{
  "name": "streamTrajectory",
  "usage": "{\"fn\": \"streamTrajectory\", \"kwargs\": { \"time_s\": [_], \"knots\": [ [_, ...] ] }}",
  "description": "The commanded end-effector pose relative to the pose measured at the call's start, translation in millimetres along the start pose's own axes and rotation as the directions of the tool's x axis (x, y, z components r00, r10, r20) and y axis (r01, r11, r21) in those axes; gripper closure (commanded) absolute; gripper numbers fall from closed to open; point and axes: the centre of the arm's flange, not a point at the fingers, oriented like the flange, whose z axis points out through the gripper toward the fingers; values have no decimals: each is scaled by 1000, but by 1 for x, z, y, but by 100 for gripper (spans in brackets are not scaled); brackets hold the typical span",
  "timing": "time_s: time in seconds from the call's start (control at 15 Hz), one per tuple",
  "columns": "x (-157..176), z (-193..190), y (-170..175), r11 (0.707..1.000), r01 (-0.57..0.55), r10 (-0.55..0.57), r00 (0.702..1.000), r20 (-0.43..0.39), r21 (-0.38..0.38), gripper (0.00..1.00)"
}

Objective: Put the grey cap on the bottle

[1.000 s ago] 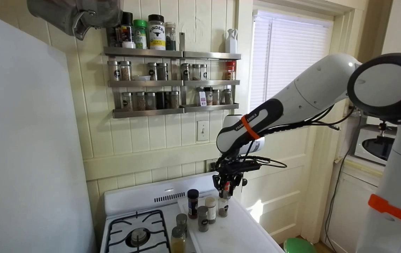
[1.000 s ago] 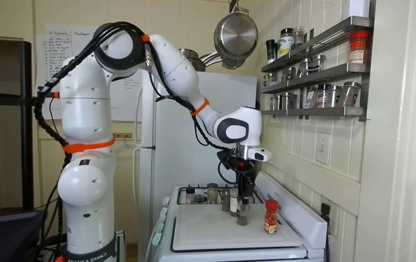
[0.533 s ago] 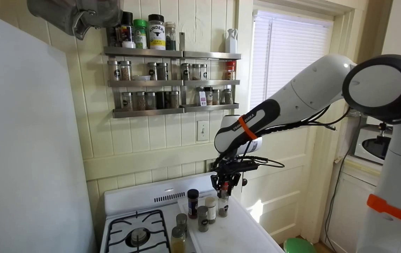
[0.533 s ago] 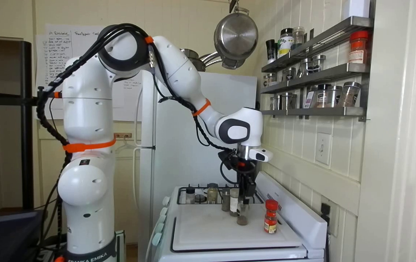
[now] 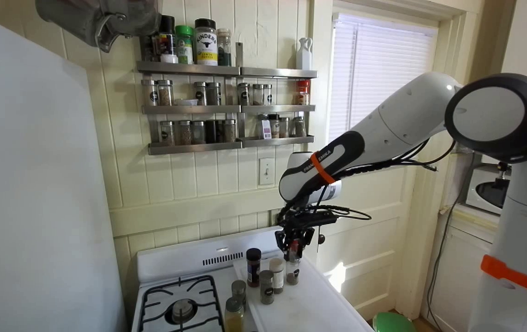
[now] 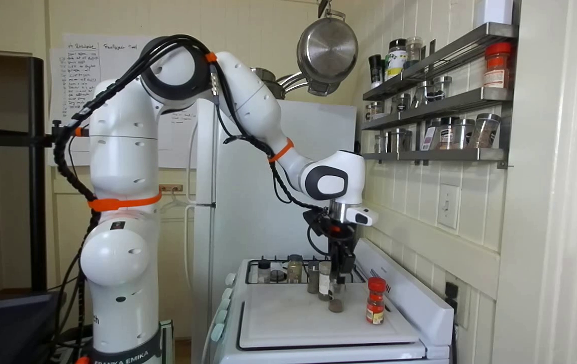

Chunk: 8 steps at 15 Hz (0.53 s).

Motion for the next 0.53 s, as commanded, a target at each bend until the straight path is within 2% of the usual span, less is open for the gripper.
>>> {"fn": "streamTrajectory", "kwargs": {
  "time_s": [0.0,0.07,0.13,0.2,0.47],
  "knots": [
    [5,2,-5,1000,5,-5,1000,25,-2,76],
    [6,3,-5,1000,7,-7,1000,26,-2,76],
    [6,3,-5,1000,11,-11,999,30,-1,46],
    [5,4,-5,1000,12,-12,999,30,-4,25],
    [5,6,-7,1000,18,-18,999,38,-7,1]
  ]
}}
